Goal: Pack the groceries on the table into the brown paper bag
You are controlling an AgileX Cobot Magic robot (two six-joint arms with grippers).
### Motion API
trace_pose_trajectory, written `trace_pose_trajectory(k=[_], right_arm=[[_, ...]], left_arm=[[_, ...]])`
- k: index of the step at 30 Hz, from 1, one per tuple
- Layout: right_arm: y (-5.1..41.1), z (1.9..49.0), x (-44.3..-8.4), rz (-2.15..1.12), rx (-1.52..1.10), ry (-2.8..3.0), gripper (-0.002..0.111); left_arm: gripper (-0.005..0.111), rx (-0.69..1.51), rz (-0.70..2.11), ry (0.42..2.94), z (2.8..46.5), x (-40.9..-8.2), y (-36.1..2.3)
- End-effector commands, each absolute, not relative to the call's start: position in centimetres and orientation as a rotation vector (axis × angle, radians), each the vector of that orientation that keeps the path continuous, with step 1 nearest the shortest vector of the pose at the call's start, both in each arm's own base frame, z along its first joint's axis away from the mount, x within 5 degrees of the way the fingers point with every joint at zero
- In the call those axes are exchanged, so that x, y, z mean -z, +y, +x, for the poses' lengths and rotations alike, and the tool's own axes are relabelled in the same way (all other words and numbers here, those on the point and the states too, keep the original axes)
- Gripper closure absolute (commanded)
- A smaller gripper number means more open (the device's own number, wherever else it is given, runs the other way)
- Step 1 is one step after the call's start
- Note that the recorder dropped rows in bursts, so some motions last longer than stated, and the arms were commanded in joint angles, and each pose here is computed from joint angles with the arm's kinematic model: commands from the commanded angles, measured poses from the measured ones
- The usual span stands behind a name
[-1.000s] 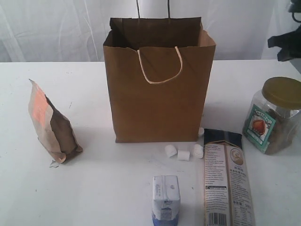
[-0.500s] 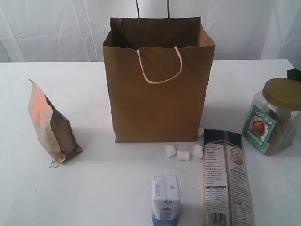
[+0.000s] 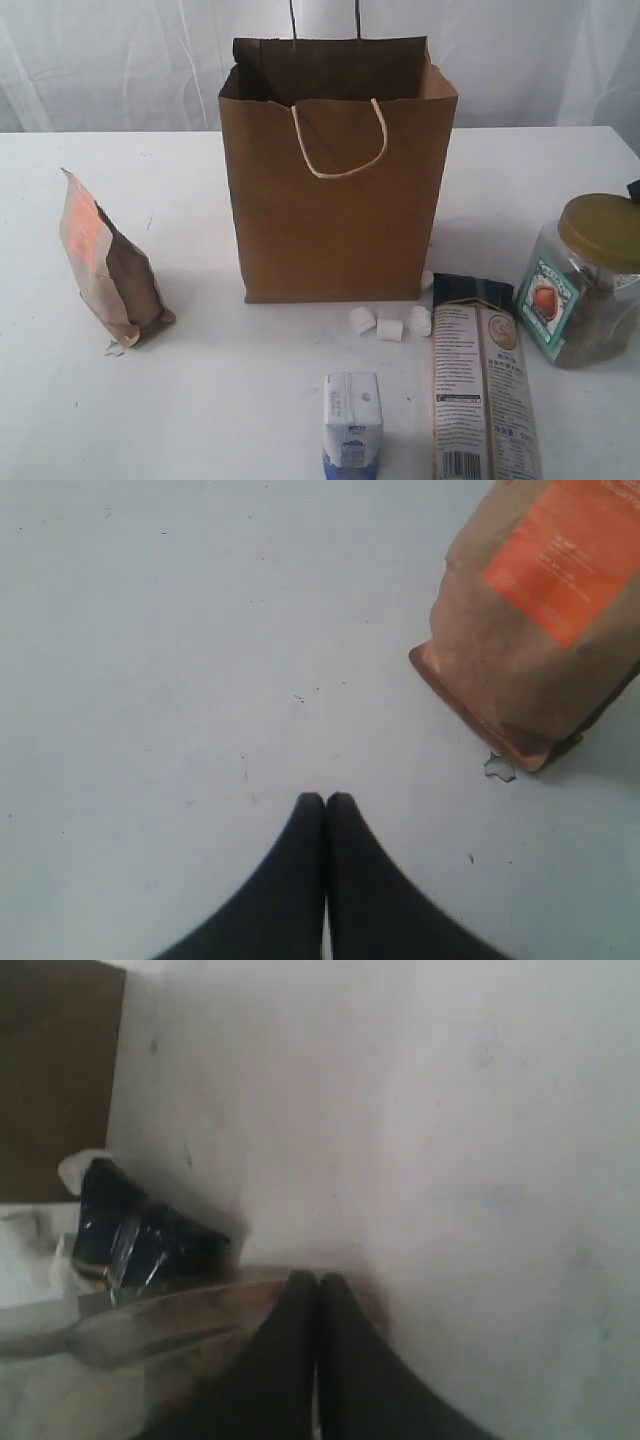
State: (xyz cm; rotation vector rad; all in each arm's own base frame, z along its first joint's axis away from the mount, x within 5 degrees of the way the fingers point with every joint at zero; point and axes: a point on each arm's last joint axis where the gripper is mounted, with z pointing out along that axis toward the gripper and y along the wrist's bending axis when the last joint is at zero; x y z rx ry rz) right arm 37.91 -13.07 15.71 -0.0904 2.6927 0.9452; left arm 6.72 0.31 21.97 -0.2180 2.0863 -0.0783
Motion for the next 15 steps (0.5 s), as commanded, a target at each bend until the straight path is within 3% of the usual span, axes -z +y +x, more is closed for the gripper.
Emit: trace_pose_trajectory(k=[1,4,5,8,12,15], right_arm=[[-11.8,33.9,-18.6,-0.095,-0.885,2.759,0.108],[-11.5,31.3,-19.5,0.055,-0.711,2.869,0.108],[-11.9,30.2,-20.4,0.147,-0.536,2.889,0.108],[-12.0,28.4,-25.4,0.215,-0.229,2.740,0.108],[-7.7,24.5,-32.3,0.128,-0.351,2.578,0.108],[-3.3,20.5,-32.0,-0.044,-0.426,2.630,0.108]], left_arm=[[0.107,0.087,-0.216,2.079,6.7,-22.0,0.3],[0.107,0.087,-0.216,2.079,6.7,-22.0,0.3],[0.107,0.087,-0.216,2.079,6.7,-22.0,0.3],[0.107,0.087,-0.216,2.079,6.7,-22.0,0.3],[0.107,0.087,-0.216,2.079,6.7,-22.0,0.3],[0.107,0.087,-0.216,2.079,6.7,-22.0,0.3]])
